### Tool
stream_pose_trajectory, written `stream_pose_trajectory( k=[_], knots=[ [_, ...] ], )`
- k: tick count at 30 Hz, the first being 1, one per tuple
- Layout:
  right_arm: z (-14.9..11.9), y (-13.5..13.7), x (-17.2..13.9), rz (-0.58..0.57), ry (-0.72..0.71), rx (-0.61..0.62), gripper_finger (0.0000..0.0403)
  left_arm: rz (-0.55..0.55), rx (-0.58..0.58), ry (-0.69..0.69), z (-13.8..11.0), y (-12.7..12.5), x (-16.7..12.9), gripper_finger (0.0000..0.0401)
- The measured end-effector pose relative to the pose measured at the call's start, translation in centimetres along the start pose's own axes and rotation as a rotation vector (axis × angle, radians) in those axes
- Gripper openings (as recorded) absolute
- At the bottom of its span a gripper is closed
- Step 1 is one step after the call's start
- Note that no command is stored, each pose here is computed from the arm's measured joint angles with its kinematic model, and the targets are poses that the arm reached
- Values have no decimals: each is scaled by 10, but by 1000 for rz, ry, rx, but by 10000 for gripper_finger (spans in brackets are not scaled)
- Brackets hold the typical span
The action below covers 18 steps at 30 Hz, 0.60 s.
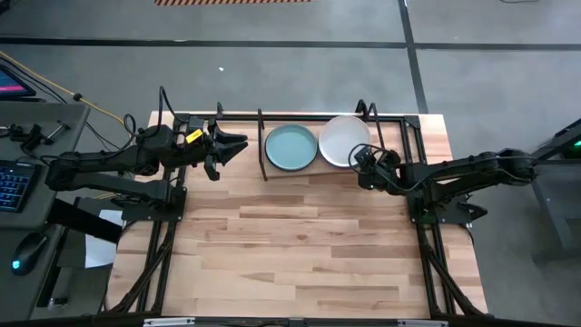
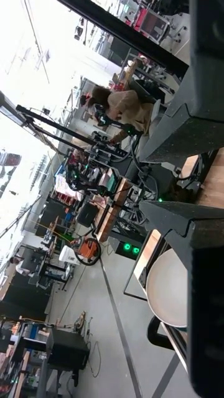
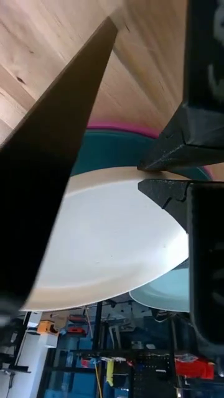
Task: Place and stack plates onto a shelf
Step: Stack the white plate on top of the green plate on the shelf
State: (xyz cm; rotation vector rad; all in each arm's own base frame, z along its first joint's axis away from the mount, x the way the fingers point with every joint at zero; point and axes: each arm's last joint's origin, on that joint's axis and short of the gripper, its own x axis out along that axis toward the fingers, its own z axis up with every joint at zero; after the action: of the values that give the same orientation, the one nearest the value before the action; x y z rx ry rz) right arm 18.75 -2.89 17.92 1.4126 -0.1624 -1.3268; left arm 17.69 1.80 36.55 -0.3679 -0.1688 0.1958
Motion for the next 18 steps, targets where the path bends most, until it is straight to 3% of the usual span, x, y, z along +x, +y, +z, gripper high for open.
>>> stream_pose_trajectory(
  k=[18],
  knots=[
    [12, 4, -12, 52, -38, -72, 1, 0, 0, 0, 0, 0, 0, 99]
  ],
)
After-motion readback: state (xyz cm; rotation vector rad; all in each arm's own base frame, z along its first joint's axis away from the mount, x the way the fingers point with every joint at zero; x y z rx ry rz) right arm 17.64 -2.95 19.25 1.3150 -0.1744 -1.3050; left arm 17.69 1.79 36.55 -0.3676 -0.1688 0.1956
